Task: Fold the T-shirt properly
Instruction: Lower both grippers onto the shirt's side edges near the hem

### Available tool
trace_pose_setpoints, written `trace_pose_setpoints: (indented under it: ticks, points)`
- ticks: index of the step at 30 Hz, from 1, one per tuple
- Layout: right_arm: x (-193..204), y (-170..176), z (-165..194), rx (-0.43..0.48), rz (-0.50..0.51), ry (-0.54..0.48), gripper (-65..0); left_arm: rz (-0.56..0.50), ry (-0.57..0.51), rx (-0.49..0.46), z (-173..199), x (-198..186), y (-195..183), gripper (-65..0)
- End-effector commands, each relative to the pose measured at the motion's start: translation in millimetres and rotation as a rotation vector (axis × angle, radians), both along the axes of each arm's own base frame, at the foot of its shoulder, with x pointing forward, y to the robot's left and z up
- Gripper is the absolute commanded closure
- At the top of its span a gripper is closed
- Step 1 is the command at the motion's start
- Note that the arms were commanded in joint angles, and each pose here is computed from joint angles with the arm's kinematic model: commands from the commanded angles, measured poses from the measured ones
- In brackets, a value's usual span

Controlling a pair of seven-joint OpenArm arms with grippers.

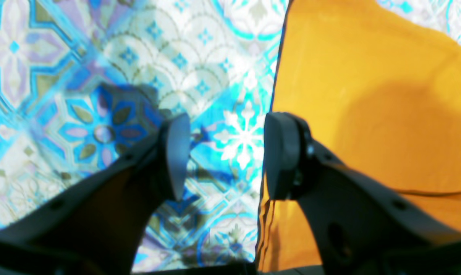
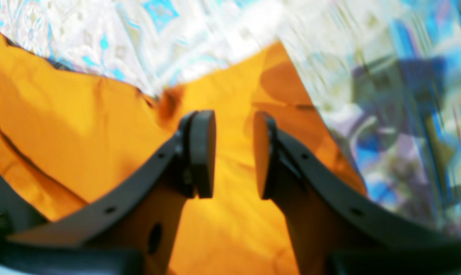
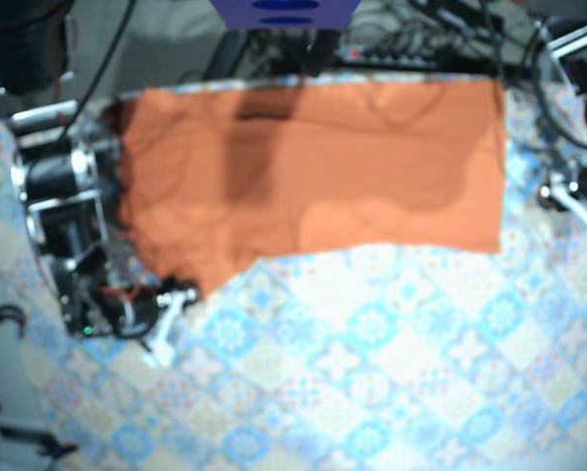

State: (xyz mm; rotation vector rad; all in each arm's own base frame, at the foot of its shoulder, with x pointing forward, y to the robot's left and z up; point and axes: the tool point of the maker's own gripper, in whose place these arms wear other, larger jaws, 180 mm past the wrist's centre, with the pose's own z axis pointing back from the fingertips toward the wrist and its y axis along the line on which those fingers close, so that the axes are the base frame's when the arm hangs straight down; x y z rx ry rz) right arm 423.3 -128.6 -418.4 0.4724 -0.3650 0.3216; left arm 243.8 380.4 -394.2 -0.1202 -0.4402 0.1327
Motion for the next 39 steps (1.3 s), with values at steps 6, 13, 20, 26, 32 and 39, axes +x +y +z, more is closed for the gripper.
trace_pose_setpoints:
  ticks: [6, 13, 20, 26, 32, 39]
  points:
    - [20.8, -4.1, 14.4, -0.016, 0.012, -0.103, -17.4, 0.036, -0.032, 0.03, 13.7, -5.9, 20.6, -30.6]
    - [23.0, -43.8, 8.0, -0.027, -0.094, -0.126, -17.3, 0.068, -0.034, 0.031, 14.4, -14.5, 28.5, -30.6]
    - [21.4, -44.4, 5.9, -0.027, -0.097, -0.126, -17.3, 0.086, -0.019, 0.012, 5.7, -25.0, 25.0, -30.6]
    - [17.4, -43.9, -0.4, -0.019, -0.107, -0.13, -17.2, 0.087, 0.001, 0.008, 0.1, -33.0, 23.3, -30.6]
    - [16.8, -51.8, -6.8, -0.009, -0.154, -0.139, -17.1, 0.087, 0.002, 0.007, -0.2, -34.0, 23.4, -30.6]
    - [9.9, -55.6, -16.3, -0.008, -0.175, -0.125, -17.2, 0.087, 0.002, 0.007, -0.2, -34.0, 23.4, -30.6]
